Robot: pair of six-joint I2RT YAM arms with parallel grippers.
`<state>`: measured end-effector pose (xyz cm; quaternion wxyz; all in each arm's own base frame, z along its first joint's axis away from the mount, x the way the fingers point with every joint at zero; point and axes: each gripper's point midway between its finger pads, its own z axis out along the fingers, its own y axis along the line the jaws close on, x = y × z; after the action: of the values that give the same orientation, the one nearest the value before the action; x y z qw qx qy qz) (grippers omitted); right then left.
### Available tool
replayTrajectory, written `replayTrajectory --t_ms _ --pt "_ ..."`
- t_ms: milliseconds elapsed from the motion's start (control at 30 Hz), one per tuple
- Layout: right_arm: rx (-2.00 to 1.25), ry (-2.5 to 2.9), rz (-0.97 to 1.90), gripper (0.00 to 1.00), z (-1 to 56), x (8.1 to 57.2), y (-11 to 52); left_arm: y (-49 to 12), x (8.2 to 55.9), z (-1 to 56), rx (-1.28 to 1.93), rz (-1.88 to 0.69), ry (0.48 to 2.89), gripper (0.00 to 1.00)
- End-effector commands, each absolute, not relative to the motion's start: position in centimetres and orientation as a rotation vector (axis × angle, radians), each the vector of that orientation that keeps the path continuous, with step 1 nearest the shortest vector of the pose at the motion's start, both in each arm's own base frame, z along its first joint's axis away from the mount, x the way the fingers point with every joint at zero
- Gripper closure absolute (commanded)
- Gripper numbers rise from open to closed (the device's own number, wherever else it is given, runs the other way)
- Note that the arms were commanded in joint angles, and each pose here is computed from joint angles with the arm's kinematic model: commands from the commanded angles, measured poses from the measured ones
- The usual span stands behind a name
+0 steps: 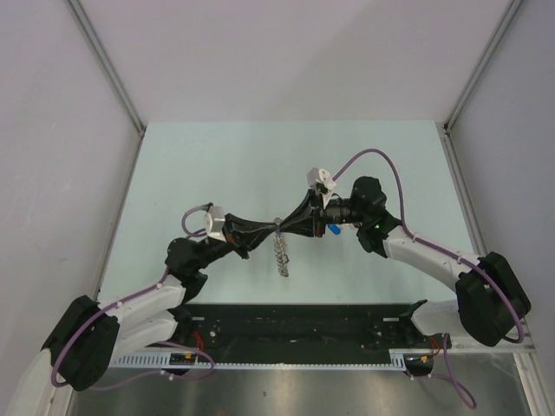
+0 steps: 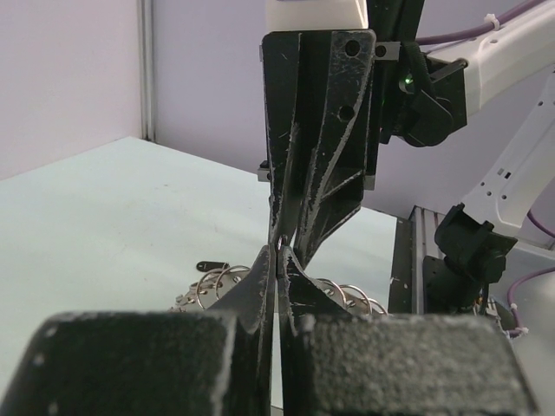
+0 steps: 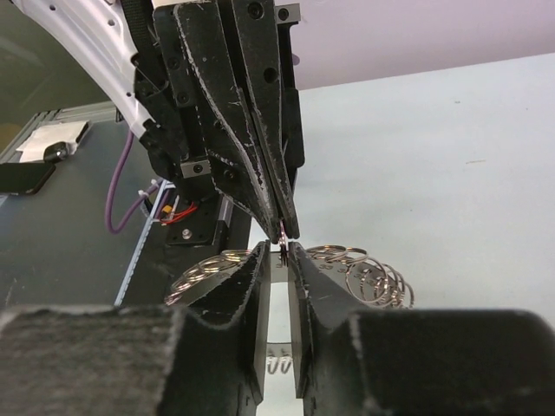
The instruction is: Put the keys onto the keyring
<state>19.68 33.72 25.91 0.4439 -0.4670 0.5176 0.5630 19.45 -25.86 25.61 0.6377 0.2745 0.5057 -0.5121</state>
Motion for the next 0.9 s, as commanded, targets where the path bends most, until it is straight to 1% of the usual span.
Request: replayTrajectory --t_ms 0,33,67,100,167,200,233,300,333,400,433,467,500,533,567,600,633,667,700,800,867 --pt "-1.187 1.201 1.395 0.87 27.9 19.5 34.3 -25.7 18.6 29.5 0.635 -1.182 1.006 1.0" --pt "-1.191 1.196 1.394 0.9 27.9 19.5 34.3 -25.7 18.6 29.5 0.638 -1.183 1.006 1.0" --pt "-1.19 1.2 1.394 0.97 27.9 19.5 34.3 -25.8 18.5 29.5 0.641 -1.187 1.007 1.0" --pt "-1.19 1.198 1.391 1.0 27.9 19.5 34.3 -25.8 18.5 29.5 0.643 -1.189 1.007 1.0" --pt "-1.191 1.217 1.386 1.0 27.7 19.6 34.2 -25.7 18.6 29.1 0.636 -1.185 1.027 0.98" --pt "-1.192 1.22 1.376 1.0 27.8 19.6 34.2 -25.5 18.5 29.4 0.633 -1.17 1.017 0.92" --pt "-1.198 1.21 1.343 1.0 27.8 19.9 34.1 -25.5 18.8 28.6 0.628 -1.164 1.07 0.87" --pt "-1.209 1.251 1.317 1.0 27.4 19.8 34.0 -24.8 18.9 28.7 0.629 -1.106 1.094 0.74" --pt "-1.213 1.253 1.276 1.0 27.2 20.2 34.1 -24.9 19.6 26.9 0.636 -1.077 1.222 0.72" --pt "-1.245 1.283 1.229 1.0 26.5 20.2 34.2 -23.7 20.7 25.9 0.627 -0.95 1.318 0.65" --pt "-1.244 1.294 1.195 1.0 26.4 20.5 34.2 -22.9 20.6 27.4 0.613 -0.908 1.307 0.62" --pt "-1.273 1.299 1.162 1.0 25.8 20.4 34.3 -22.4 20.8 25.4 0.609 -0.877 1.423 0.61" --pt "-1.279 1.297 1.142 1.0 25.8 20.4 34.3 -21.8 21.1 25.4 0.585 -0.844 1.452 0.53" --pt "-1.27 1.302 1.104 1.0 25.7 20.8 34.3 -21.6 20.8 26.5 0.608 -0.832 1.444 0.48" --pt "-1.305 1.28 1.068 1.0 25.3 20.8 34.2 -21.6 20.3 25.2 0.656 -0.824 1.509 0.43" --pt "-1.325 1.264 1.06 1.0 25.3 20.5 34.3 -21.6 19.9 24.9 0.709 -0.809 1.525 0.37" --pt "-1.331 1.258 1.041 1.0 25.2 20.6 34.2 -21.5 19.8 26.1 0.73 -0.8 1.514 0.35" --pt "-1.335 1.252 1.031 1.0 25.1 20.8 34.2 -21.5 19.8 25.6 0.771 -0.774 1.531 0.33" --pt "-1.34 1.248 1.026 1.0 25.1 20.8 34.3 -21.3 19.4 24.7 0.794 -0.773 1.579 0.28" --pt "-1.375 1.204 1.009 1.0 24.9 20.8 34.5 -21.2 18.8 24.7 0.928 -0.717 1.533 0.2" --pt "-1.402 1.157 1.008 1.0 25.1 20.6 34.5 -21.2 18.3 25.2 1.01 -0.685 1.465 0.19"
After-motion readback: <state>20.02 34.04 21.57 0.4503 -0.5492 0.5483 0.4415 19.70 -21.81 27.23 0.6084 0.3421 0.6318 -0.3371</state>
